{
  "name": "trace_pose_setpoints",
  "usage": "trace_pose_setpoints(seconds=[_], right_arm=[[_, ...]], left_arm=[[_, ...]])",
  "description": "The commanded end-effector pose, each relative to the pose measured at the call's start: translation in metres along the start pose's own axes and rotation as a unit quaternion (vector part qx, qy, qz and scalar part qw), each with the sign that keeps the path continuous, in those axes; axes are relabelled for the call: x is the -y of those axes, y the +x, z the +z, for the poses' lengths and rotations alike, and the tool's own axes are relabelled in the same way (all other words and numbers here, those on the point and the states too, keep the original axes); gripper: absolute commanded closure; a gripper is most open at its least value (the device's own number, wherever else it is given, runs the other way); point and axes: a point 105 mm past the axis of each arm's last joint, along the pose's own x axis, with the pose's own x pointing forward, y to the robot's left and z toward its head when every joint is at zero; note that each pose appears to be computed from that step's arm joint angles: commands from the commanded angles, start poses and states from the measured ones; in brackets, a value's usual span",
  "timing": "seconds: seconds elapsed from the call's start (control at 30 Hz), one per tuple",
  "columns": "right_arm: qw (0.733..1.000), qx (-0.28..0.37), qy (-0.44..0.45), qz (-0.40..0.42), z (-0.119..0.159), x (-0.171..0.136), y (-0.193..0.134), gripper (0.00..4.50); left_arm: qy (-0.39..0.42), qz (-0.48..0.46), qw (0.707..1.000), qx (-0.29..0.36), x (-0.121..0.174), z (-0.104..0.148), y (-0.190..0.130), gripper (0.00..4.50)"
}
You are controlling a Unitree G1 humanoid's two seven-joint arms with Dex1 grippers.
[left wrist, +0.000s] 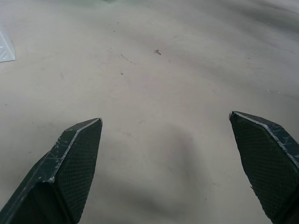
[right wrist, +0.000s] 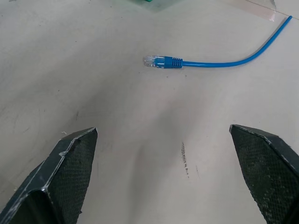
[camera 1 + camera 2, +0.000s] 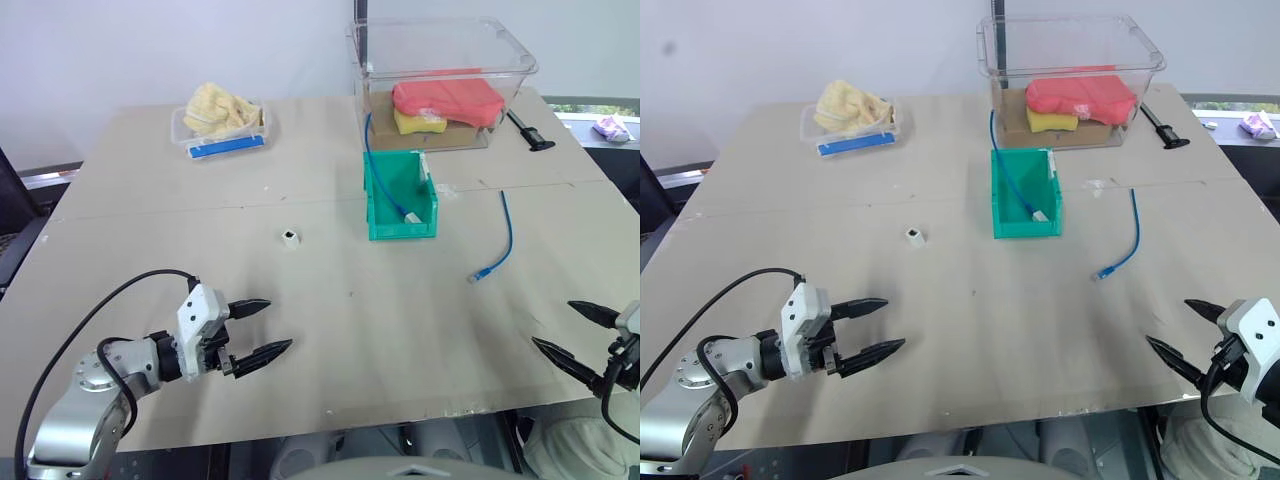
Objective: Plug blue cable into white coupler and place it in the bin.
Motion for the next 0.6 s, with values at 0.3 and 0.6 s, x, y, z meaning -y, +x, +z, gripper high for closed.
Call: trace_pose_setpoints(seconds=[0.3, 0.6], right_arm=[[0.994, -0.016, -0.102, 0.023, 0.04, 0.01, 0.02, 0.0], [0.963, -0.086, -0.214, 0.14, 0.053, 0.029, 0.053, 0.0]], left_arm=[[0.005, -0.044, 0.996, 0.081, 0.014, 0.049, 0.018, 0.03], [0.075, -0.107, 0.989, 0.069, 0.031, 0.055, 0.027, 0.03]])
